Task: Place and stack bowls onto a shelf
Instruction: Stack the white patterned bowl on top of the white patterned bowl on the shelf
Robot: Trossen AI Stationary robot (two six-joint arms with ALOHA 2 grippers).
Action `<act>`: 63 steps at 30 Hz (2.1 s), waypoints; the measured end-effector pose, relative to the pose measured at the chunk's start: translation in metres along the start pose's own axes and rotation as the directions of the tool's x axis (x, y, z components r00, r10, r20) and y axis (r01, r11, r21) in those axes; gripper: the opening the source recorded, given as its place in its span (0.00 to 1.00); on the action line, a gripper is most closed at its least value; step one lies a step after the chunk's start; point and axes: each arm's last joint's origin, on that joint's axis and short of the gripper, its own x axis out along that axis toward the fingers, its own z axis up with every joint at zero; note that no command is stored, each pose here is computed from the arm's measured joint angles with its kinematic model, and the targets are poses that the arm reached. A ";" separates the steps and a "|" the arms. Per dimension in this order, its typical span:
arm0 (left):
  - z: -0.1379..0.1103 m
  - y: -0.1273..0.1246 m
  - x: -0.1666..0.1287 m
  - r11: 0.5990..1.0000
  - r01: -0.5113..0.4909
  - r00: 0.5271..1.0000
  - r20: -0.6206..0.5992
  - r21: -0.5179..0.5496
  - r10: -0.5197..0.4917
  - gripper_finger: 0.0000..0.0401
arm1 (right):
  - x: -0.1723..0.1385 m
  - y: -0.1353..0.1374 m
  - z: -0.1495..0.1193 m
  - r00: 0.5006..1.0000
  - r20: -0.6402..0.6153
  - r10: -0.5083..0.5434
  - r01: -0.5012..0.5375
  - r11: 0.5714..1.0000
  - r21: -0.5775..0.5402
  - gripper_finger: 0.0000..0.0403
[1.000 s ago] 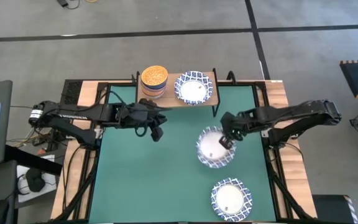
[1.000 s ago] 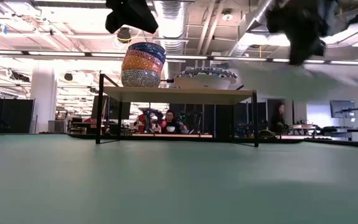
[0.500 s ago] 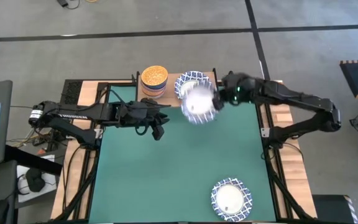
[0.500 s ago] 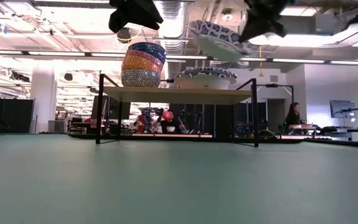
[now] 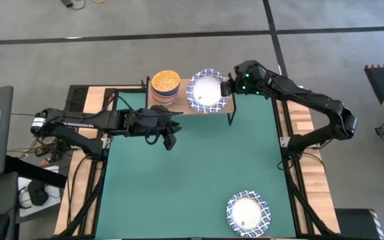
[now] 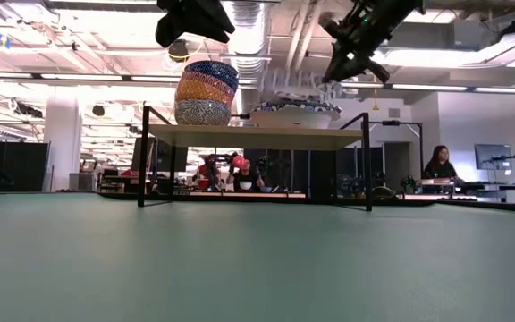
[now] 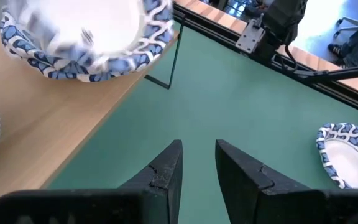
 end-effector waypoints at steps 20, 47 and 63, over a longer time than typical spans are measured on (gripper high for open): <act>0.001 0.009 0.002 0.996 -0.070 0.998 0.002 0.060 0.070 0.20 | -0.057 0.008 -0.016 0.996 -0.067 0.063 -0.068 0.995 -0.073 0.64; -0.008 0.009 0.000 0.989 -0.085 0.993 -0.073 0.122 0.095 0.20 | -0.125 0.081 -0.204 0.736 -0.630 -0.249 -0.100 0.880 -0.465 0.64; -0.012 -0.013 -0.006 0.984 0.016 0.999 -0.049 0.175 -0.008 0.20 | -0.097 0.081 -0.280 0.497 -0.792 -0.356 -0.226 0.828 -0.514 0.64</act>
